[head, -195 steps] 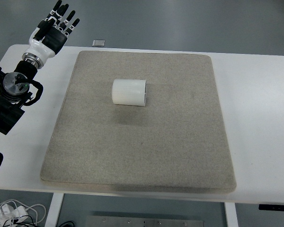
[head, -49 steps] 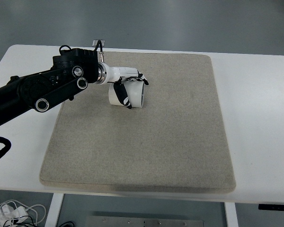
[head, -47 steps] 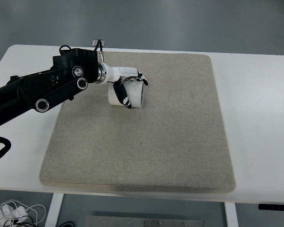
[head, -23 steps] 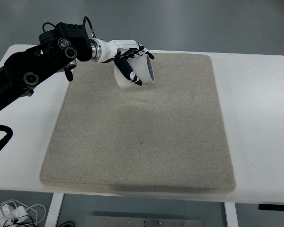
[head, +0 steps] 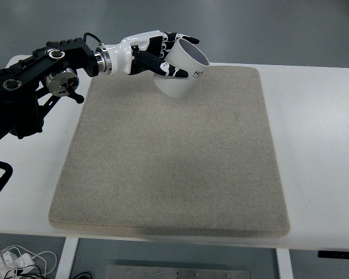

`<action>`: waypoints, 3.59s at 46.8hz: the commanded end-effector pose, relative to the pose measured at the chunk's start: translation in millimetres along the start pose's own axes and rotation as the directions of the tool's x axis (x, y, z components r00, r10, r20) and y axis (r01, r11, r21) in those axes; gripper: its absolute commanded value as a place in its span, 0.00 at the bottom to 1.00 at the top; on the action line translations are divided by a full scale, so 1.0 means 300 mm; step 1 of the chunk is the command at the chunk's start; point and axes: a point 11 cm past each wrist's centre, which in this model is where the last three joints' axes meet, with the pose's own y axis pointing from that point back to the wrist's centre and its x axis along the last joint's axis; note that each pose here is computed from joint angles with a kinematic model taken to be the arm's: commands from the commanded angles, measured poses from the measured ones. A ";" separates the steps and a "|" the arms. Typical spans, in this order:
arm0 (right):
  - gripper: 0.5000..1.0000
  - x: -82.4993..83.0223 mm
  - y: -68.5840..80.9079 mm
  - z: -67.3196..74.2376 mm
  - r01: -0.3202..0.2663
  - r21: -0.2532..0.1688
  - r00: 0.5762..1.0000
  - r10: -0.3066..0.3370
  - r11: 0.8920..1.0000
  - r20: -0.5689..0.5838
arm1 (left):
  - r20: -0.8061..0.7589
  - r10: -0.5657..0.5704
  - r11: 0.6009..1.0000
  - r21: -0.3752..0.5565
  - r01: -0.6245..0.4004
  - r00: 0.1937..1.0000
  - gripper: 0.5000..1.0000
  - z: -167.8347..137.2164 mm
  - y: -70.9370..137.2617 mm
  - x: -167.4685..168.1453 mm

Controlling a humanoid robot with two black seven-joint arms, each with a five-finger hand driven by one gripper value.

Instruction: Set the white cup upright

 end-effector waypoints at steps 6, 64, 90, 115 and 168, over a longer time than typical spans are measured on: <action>0.90 0.000 0.000 0.001 0.000 0.000 1.000 0.000 1.000 0.000 | -0.107 -0.001 0.988 -0.151 -0.015 0.994 0.08 -0.046 0.027 -0.002; 0.90 0.000 0.000 0.001 0.000 0.000 1.000 0.000 1.000 0.000 | -0.072 0.208 0.944 -0.249 -0.219 0.976 0.08 -0.368 0.092 -0.017; 0.90 0.000 0.000 0.001 0.000 0.000 1.000 0.000 1.000 0.000 | -0.116 0.209 0.952 -0.202 -0.229 0.971 0.90 -0.469 0.128 -0.052; 0.90 0.000 0.000 0.001 0.000 0.000 1.000 0.000 1.000 0.000 | -0.121 0.193 0.952 -0.219 -0.216 0.974 0.98 -0.452 0.121 -0.061; 0.90 0.000 0.000 0.001 0.000 0.000 1.000 0.000 1.000 0.000 | -0.138 0.142 0.922 -0.343 -0.182 0.980 0.98 -0.299 0.098 -0.050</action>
